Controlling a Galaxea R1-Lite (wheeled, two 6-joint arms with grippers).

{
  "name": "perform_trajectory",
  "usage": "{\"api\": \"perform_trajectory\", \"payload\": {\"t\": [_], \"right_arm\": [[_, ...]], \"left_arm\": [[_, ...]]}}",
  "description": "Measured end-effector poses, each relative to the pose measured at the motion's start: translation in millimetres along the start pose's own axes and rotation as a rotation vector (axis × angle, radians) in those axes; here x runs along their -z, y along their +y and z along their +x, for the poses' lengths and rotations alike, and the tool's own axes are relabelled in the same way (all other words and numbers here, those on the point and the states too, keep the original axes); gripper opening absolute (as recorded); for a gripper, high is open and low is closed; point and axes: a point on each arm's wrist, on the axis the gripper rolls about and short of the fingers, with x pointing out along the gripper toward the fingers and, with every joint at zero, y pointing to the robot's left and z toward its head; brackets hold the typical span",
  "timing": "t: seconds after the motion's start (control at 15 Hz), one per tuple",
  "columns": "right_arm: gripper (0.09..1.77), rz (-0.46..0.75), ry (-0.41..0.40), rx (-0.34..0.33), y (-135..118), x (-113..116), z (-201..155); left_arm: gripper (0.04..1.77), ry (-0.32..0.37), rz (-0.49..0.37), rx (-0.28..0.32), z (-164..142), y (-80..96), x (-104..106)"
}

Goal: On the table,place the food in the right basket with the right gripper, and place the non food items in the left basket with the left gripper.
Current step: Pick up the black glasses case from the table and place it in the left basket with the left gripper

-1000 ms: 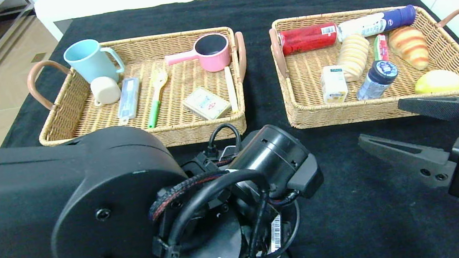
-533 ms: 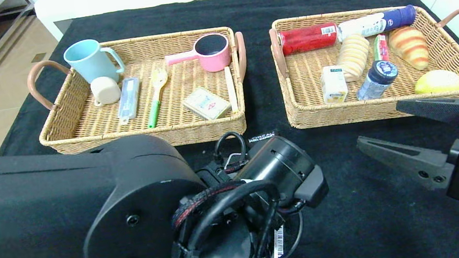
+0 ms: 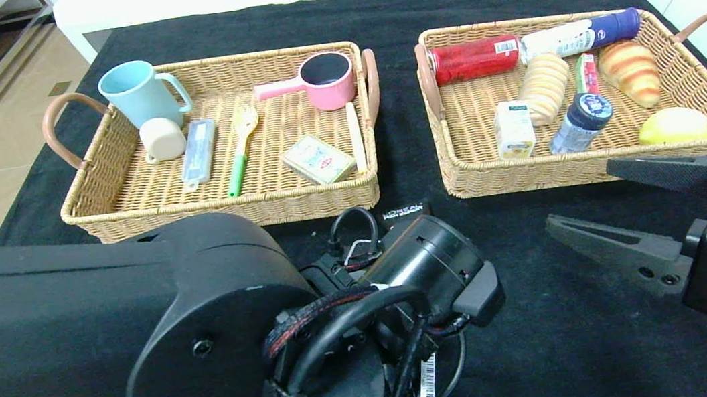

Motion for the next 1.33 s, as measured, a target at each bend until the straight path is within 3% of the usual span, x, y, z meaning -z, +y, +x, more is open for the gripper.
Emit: {"api": "perform_trajectory", "payload": {"t": [0.93, 1.33], "right_arm": [[1.71, -0.034, 0.021, 0.005, 0, 5, 3], [1.71, -0.034, 0.026, 0.004, 0, 7, 4]], "left_arm": [[0.74, -0.002, 0.004, -0.003, 0, 0.2, 0], [0.66, -0.016, 0.012, -0.001, -31, 16.6, -3]]}}
